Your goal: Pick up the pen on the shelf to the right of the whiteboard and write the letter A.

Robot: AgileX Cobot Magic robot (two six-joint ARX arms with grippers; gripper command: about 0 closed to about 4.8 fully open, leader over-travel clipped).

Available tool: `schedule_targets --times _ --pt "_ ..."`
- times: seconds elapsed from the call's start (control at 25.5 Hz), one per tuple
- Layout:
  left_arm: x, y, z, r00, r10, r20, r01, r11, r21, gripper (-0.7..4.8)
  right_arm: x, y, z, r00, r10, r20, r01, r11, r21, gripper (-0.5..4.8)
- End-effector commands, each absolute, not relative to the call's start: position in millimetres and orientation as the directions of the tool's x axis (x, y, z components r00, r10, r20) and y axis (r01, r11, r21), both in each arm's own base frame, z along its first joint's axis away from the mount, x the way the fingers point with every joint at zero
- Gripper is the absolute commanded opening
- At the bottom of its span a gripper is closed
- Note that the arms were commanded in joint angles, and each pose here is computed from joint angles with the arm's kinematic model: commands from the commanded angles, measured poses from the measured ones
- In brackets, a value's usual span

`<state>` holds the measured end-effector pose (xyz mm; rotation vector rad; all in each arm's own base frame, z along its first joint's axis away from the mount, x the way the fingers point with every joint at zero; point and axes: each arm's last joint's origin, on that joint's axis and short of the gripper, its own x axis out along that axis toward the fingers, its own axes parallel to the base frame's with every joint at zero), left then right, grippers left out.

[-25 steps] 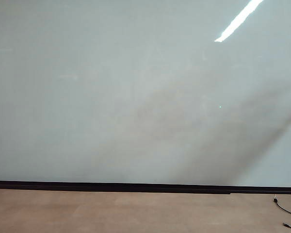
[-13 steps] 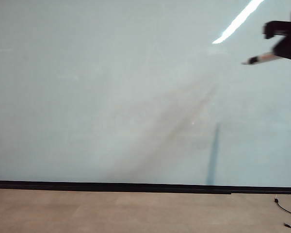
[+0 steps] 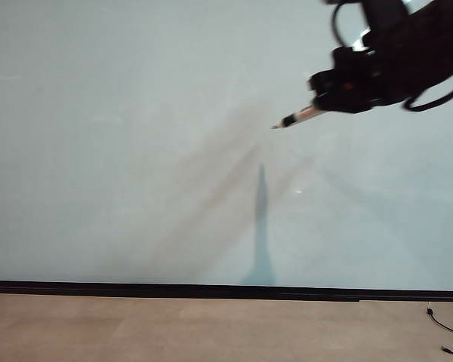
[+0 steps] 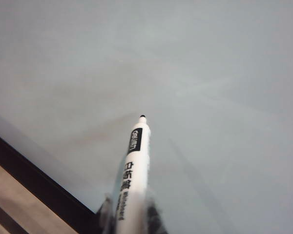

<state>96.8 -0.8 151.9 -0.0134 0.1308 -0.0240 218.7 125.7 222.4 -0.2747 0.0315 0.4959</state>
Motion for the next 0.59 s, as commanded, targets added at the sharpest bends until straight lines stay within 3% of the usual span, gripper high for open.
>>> schedule_targets --times 0.04,0.24,0.59 --pt "97 -1 153 0.992 -0.028 -0.122 0.027 1.000 -0.011 -0.04 229 137 228 0.852 0.520 -0.056 -0.516 0.816 -0.260 -0.03" --pt "97 -1 153 0.992 -0.027 -0.122 0.026 1.000 -0.011 -0.05 241 156 230 0.816 0.576 -0.052 -0.568 0.781 -0.261 -0.03" --pt "97 -1 153 0.992 -0.028 -0.122 0.027 1.000 -0.011 -0.04 240 161 233 0.821 0.570 -0.033 -0.554 0.782 -0.285 -0.03"
